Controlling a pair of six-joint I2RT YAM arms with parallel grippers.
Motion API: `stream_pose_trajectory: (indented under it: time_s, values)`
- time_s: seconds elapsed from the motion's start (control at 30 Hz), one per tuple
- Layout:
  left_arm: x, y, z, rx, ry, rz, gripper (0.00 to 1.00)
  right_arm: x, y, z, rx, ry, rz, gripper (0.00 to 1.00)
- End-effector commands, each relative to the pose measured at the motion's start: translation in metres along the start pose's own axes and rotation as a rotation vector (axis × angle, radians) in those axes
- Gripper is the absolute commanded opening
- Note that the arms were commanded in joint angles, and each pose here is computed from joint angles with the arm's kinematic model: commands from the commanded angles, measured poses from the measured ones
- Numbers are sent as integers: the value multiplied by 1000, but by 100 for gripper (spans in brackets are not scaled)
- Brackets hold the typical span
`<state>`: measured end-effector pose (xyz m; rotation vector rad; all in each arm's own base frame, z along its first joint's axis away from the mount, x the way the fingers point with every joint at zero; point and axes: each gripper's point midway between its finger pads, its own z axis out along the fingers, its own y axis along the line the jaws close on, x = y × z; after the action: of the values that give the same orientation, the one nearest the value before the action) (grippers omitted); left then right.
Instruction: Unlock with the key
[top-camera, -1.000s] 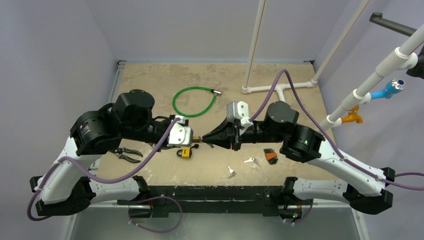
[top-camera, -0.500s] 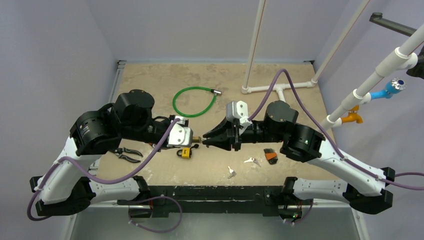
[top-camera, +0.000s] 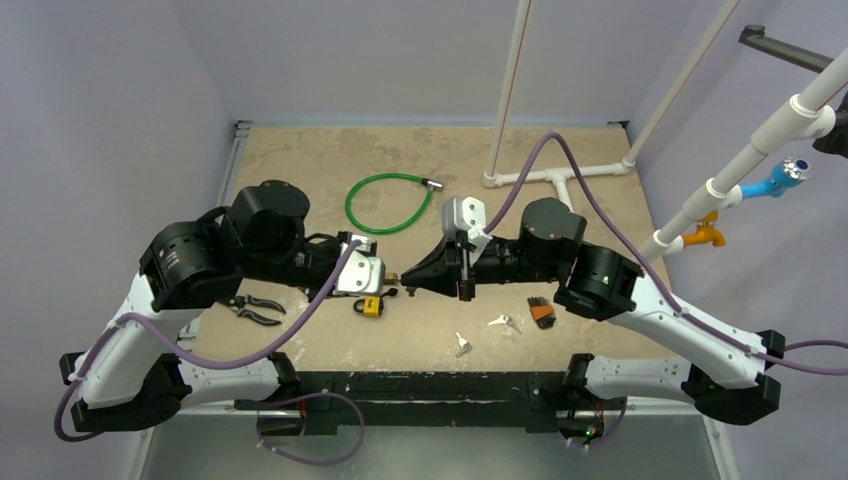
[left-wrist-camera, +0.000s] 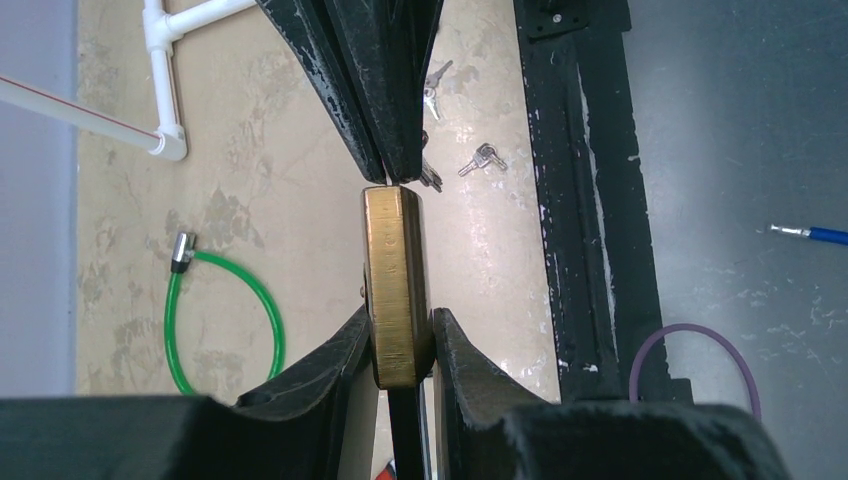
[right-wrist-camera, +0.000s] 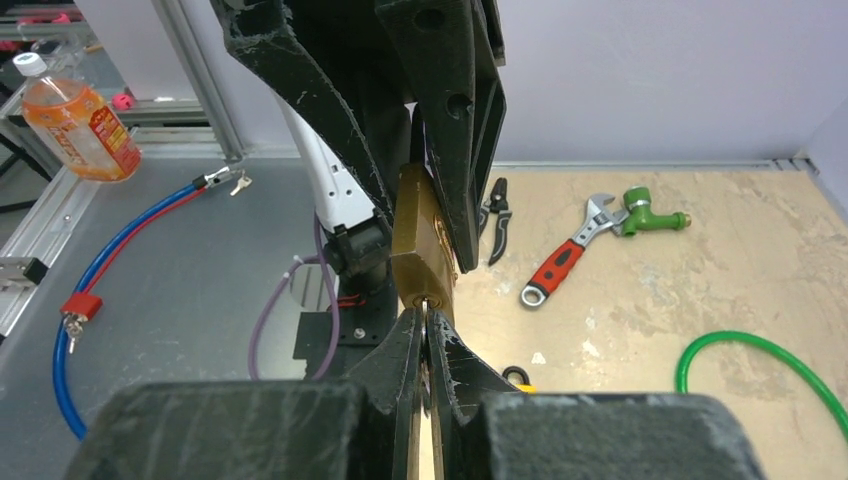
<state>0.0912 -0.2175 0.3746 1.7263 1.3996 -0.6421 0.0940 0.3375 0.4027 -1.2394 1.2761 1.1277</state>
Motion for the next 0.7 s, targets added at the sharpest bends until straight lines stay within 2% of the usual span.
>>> stream_pose_trajectory:
  time_s: [0.0,0.23,0.5,0.67]
  values:
    - [-55,15,-24,-80,-212,165,0,13,-6,8,31,46,106,0]
    - [-59,24,-27,-143,-215,270,0,11,2,20,-14,16,218,0]
    - [-65,25,-32,-176,-233,330,0,26,-8,23,48,41,282,0]
    - [-67,23,-34,-188,-230,418,0,33,-9,29,36,48,356,0]
